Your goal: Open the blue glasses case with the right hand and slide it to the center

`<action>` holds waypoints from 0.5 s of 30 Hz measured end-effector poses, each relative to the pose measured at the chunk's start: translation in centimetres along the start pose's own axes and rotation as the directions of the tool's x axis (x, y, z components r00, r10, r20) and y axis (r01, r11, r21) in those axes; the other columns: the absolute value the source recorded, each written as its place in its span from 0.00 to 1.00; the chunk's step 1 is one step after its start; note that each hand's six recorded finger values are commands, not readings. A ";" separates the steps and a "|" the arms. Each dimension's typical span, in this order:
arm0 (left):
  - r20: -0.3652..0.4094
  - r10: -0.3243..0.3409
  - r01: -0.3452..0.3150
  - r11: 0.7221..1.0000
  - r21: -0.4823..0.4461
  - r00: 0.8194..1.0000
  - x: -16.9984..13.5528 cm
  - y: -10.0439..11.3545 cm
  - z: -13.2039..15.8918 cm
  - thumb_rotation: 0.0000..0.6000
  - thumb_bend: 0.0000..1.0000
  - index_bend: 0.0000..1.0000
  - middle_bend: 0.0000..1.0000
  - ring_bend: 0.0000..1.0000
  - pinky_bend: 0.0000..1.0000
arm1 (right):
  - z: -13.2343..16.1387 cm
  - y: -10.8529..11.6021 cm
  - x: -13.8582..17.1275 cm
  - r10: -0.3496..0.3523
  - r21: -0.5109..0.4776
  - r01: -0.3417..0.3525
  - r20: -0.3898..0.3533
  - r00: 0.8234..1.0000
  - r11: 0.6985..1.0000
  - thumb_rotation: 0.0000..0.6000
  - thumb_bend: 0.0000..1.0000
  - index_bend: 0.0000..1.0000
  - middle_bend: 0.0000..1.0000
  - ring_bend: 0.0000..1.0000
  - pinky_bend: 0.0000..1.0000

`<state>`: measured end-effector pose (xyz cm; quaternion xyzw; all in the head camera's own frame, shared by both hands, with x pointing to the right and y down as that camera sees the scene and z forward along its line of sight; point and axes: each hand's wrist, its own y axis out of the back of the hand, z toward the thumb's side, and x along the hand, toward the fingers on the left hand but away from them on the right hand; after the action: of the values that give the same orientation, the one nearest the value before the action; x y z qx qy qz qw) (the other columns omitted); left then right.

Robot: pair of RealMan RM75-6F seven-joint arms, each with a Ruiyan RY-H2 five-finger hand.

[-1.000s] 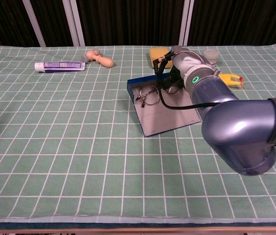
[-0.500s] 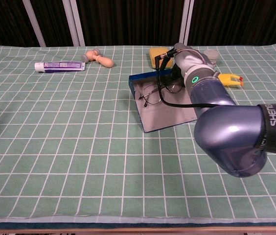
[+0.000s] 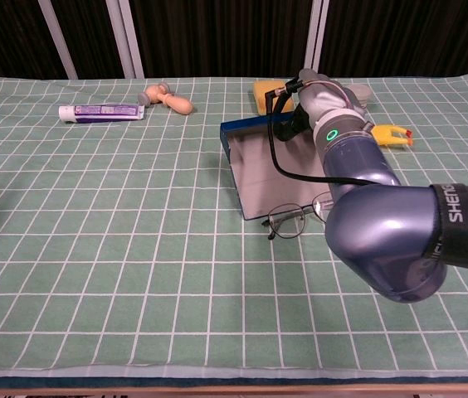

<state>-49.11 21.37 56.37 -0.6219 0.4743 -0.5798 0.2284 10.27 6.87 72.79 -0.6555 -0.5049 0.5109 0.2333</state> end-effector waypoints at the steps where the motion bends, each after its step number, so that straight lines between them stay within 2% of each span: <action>1: 0.000 0.000 0.000 1.000 0.000 1.000 0.0 0.0 0.0 1.00 0.00 0.00 0.00 0.00 0.00 | 0.0 0.0 0.0 0.000 0.002 0.000 -0.002 1.000 1.000 1.00 0.49 0.55 0.92 0.99 1.00; 15: -0.006 -0.002 0.002 1.000 -0.006 1.000 0.1 0.0 -0.1 1.00 0.00 0.00 0.00 0.00 0.00 | 1.8 -0.2 -1.8 -0.001 0.032 0.001 -0.024 1.000 0.999 1.00 0.49 0.55 0.92 0.99 1.00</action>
<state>-49.21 21.28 56.46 -0.6213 0.4760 -0.5804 0.2248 8.60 4.90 73.05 -0.6576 -0.4941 0.5108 0.2499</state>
